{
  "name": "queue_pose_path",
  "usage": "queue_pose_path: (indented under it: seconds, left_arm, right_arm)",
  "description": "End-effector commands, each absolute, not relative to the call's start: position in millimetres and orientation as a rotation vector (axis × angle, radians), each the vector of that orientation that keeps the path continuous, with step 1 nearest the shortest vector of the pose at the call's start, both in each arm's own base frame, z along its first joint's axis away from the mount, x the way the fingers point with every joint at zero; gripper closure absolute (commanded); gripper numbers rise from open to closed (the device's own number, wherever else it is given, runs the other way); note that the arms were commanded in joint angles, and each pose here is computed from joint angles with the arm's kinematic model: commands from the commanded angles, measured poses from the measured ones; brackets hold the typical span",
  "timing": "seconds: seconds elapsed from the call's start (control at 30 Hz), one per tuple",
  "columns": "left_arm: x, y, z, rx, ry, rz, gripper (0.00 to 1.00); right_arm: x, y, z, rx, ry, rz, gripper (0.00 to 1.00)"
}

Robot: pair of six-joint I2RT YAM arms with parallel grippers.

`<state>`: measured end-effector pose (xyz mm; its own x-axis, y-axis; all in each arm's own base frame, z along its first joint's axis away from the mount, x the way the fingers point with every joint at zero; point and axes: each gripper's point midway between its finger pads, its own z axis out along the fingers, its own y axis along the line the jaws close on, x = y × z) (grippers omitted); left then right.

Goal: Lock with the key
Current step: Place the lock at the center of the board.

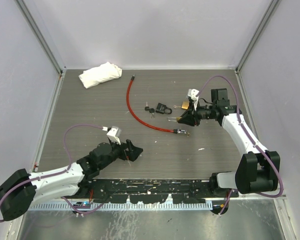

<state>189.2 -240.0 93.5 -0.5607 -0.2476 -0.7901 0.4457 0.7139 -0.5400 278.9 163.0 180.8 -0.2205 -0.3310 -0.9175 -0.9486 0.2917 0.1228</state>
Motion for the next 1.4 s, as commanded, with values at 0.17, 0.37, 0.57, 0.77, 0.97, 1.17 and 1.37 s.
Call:
queue_pose_path:
  seconds: [0.17, 0.37, 0.57, 0.77, 0.97, 1.17, 1.37]
  left_arm:
    - [195, -252, 113, 0.125, 1.903, -0.982, 0.02]
    - [194, -251, 110, 0.122, 1.909, -0.985, 0.02]
    - [193, -248, 108, 0.113, 1.910, -0.980, 0.02]
    - [193, -247, 106, 0.110, 1.914, -0.977, 0.02]
    - [192, -246, 105, 0.108, 1.916, -0.975, 0.02]
    - [192, -245, 104, 0.108, 1.916, -0.973, 0.02]
    - [192, -244, 102, 0.106, 1.919, -0.968, 0.02]
  right_arm:
    - [308, 146, 192, -1.051, 1.758, 0.797, 0.96]
    - [320, 134, 189, -0.989, 1.801, 0.736, 0.96]
    - [331, 122, 186, -0.925, 1.835, 0.672, 0.96]
    - [342, 108, 183, -0.848, 1.874, 0.607, 0.95]
    - [353, 92, 179, -0.758, 1.910, 0.532, 0.95]
    - [364, 75, 175, -0.657, 1.934, 0.455, 0.94]
    - [380, 50, 168, -0.492, 1.962, 0.361, 0.94]
